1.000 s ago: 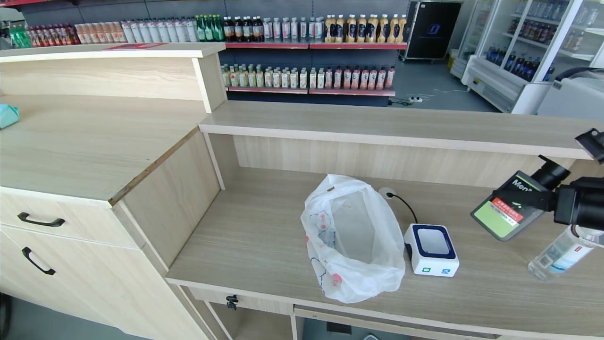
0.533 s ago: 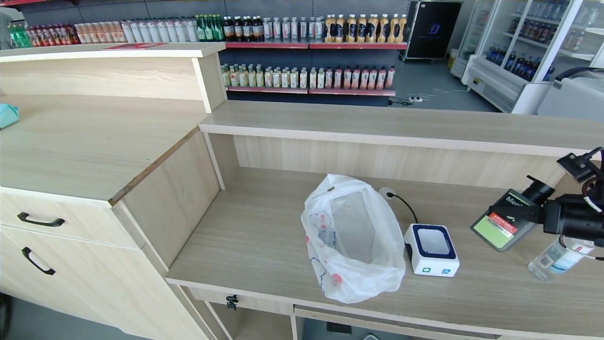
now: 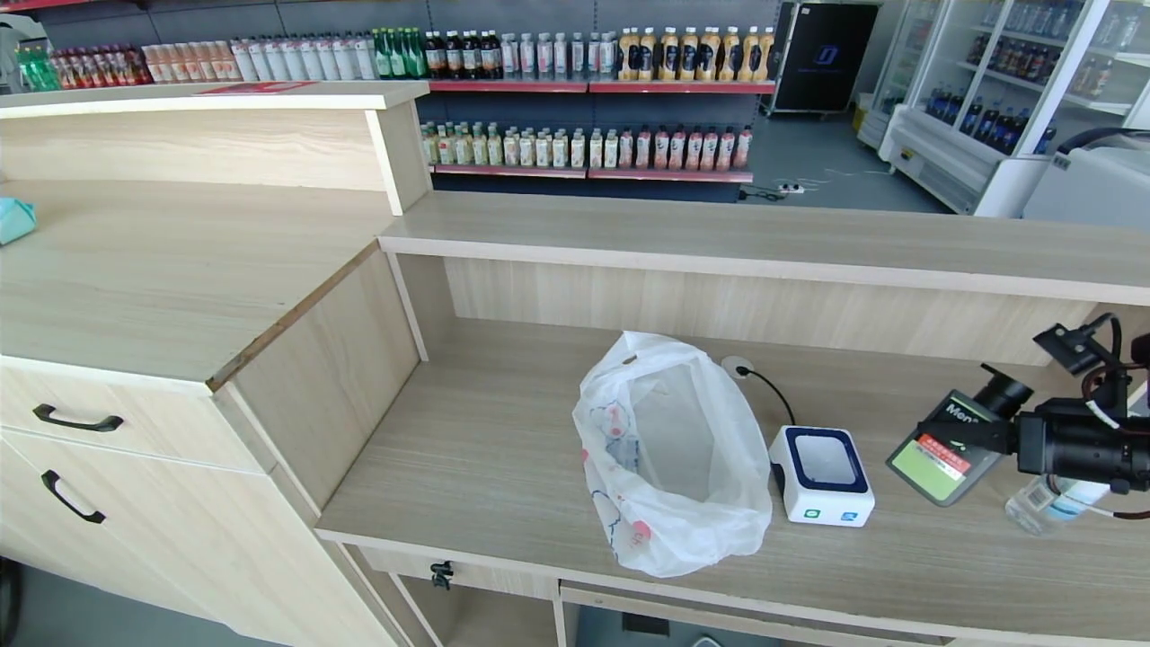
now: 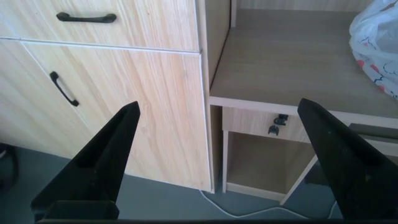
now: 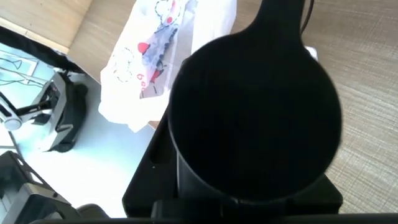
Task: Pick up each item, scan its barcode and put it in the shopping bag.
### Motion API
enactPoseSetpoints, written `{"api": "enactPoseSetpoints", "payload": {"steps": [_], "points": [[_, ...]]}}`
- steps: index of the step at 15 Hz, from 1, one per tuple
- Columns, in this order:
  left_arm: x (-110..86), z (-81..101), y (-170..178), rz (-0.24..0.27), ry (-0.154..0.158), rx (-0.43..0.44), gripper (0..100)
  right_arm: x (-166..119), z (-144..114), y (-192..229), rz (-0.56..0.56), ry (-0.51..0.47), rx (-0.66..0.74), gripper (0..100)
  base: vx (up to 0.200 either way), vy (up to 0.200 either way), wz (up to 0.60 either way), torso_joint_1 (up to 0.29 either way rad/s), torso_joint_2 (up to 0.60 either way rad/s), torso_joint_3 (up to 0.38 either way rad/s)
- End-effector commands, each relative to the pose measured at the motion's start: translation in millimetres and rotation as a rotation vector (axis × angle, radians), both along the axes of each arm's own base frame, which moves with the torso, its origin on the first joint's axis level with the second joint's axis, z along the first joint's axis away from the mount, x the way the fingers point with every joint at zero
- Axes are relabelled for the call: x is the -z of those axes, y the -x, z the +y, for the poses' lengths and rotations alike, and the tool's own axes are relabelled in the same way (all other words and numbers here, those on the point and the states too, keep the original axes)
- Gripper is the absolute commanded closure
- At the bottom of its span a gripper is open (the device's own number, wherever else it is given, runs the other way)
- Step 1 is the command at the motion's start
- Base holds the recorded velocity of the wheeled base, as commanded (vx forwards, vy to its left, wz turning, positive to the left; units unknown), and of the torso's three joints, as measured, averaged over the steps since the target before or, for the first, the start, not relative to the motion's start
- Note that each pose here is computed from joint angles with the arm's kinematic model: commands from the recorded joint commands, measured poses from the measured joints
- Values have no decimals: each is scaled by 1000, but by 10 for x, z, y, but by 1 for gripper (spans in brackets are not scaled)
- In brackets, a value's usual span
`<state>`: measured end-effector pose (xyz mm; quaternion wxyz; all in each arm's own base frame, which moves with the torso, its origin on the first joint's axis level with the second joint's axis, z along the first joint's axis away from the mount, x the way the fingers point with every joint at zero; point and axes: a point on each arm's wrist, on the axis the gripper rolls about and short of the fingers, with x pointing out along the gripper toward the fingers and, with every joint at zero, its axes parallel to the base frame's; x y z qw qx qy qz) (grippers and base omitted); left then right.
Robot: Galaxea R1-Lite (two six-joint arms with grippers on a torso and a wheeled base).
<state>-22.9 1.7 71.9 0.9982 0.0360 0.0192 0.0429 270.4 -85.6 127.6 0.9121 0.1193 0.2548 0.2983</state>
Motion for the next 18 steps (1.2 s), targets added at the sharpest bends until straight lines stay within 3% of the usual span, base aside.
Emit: {"api": "enactPoseSetpoints", "payload": {"steps": [1, 18], "points": [[0, 0, 0, 0, 0, 0, 0, 46, -12, -31, 6, 3, -5, 100, 0, 0, 0, 0, 0, 0], [0, 0, 0, 0, 0, -2, 0, 355, 229, -621, -29, 16, -144, 100, 0, 0, 0, 0, 0, 0]]}}
